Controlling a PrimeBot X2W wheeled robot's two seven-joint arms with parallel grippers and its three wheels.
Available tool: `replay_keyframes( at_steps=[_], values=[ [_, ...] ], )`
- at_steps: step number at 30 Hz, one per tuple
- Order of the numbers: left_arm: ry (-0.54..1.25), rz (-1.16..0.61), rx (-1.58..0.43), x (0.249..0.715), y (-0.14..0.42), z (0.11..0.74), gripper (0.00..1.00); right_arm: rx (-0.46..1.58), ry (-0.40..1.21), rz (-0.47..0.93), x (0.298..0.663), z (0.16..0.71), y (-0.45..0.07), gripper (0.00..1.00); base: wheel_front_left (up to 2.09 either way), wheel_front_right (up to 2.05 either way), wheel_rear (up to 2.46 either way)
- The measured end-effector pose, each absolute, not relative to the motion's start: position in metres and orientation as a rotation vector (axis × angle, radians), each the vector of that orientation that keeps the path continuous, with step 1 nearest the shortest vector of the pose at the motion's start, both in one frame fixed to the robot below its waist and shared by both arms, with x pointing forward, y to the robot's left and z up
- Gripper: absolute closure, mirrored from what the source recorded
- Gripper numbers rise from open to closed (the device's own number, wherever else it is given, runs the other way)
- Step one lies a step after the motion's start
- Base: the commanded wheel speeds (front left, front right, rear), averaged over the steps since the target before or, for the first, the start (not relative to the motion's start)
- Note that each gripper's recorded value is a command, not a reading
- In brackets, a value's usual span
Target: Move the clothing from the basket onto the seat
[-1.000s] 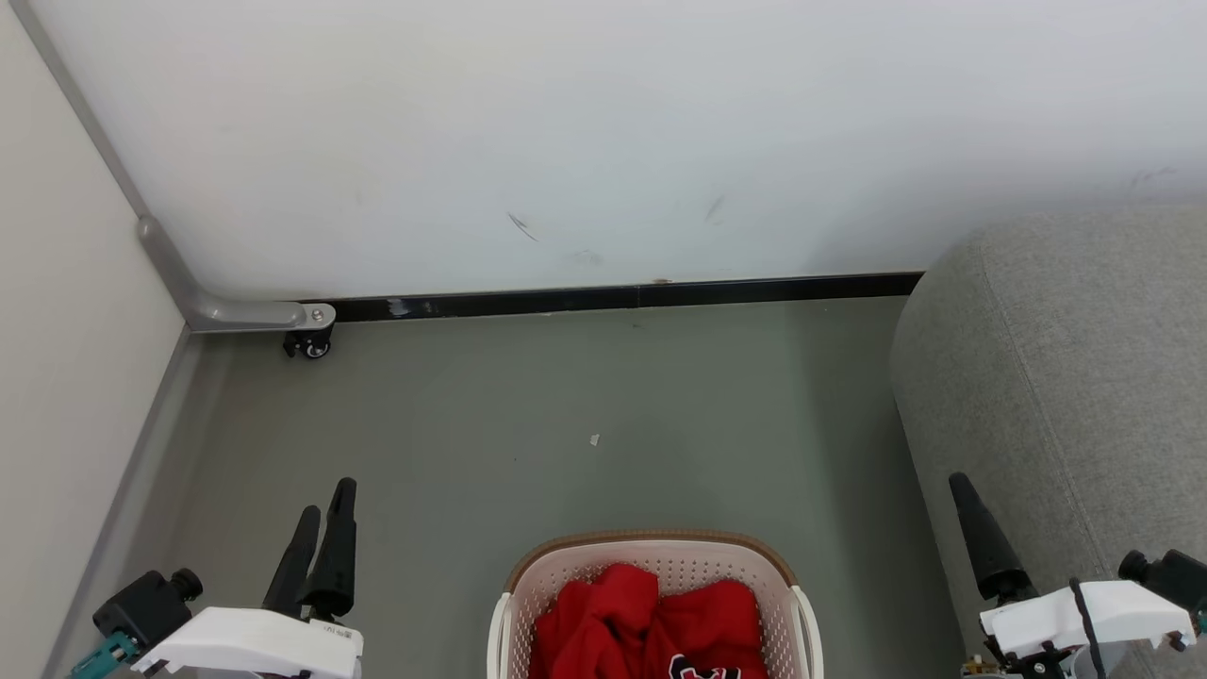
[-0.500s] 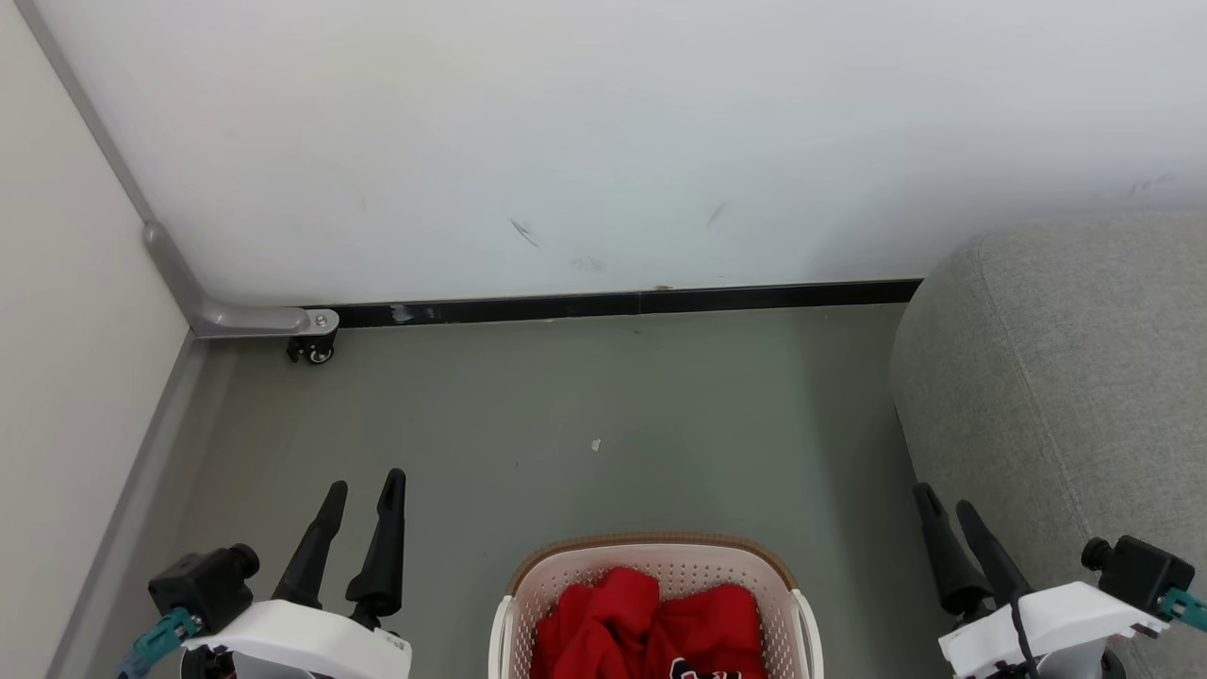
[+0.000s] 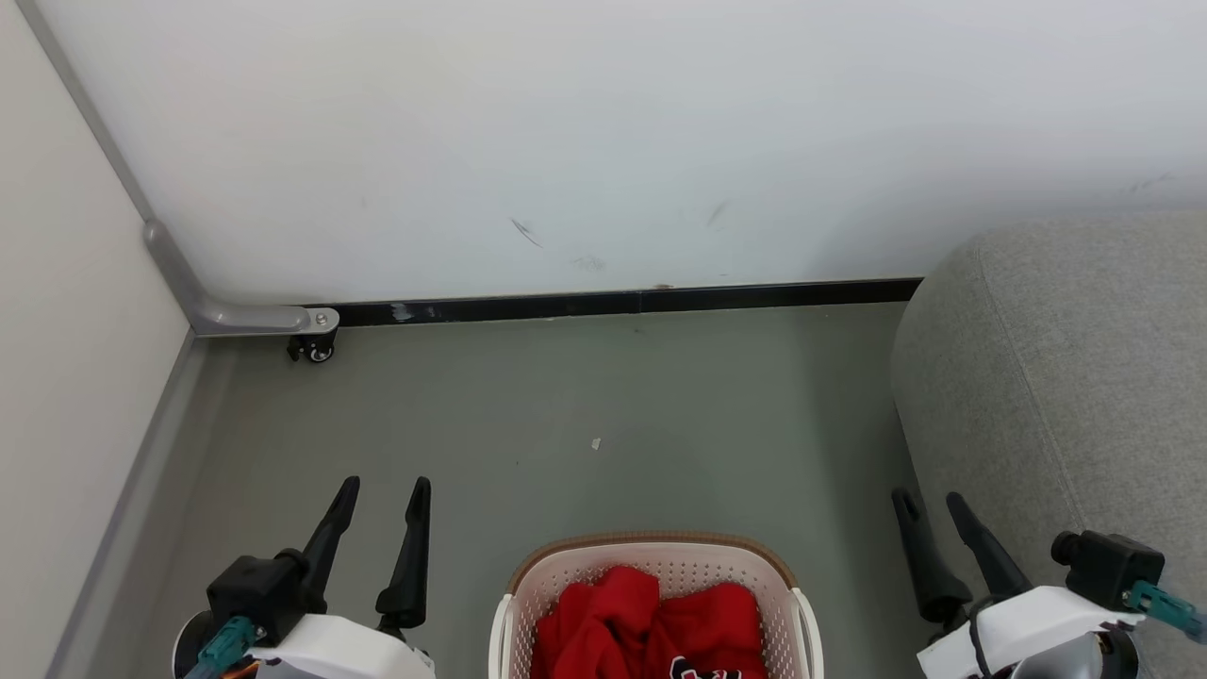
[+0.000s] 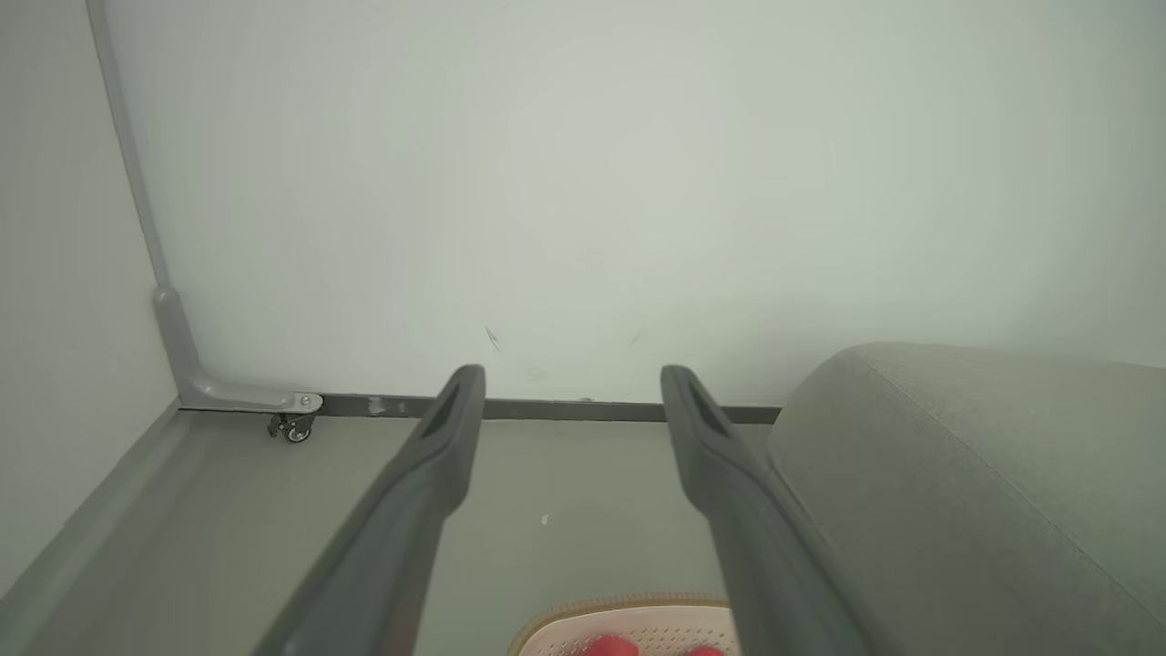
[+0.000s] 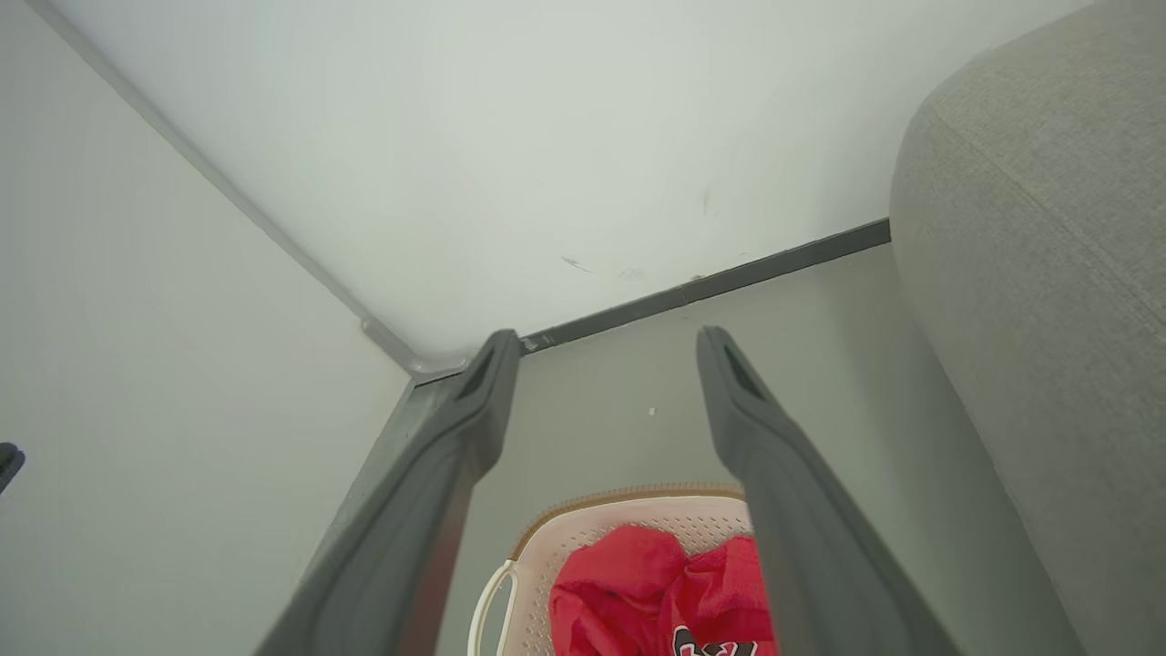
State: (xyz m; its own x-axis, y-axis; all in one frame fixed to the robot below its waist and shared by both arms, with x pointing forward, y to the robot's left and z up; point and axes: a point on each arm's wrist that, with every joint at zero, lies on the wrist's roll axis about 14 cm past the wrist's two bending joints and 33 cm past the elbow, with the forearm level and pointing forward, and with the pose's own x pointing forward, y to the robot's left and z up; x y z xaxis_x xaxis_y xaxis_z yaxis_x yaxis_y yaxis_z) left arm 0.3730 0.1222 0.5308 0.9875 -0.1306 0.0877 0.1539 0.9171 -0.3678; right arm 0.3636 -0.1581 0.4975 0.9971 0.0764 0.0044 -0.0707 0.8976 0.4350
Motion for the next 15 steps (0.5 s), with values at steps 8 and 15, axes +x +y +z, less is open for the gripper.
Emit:
replay_keyframes(
  at_steps=[8,15],
  values=[
    [-0.089,-0.105,-0.247,0.372,0.127,0.530,0.00,0.328,-0.007,0.109,0.364,0.503,-0.152,0.00,0.00,0.00,0.00],
    [-0.110,-0.096,-0.145,0.370,0.125,0.530,0.00,0.224,-0.034,0.140,0.363,0.509,-0.145,0.00,0.00,0.00,0.00]
  ],
)
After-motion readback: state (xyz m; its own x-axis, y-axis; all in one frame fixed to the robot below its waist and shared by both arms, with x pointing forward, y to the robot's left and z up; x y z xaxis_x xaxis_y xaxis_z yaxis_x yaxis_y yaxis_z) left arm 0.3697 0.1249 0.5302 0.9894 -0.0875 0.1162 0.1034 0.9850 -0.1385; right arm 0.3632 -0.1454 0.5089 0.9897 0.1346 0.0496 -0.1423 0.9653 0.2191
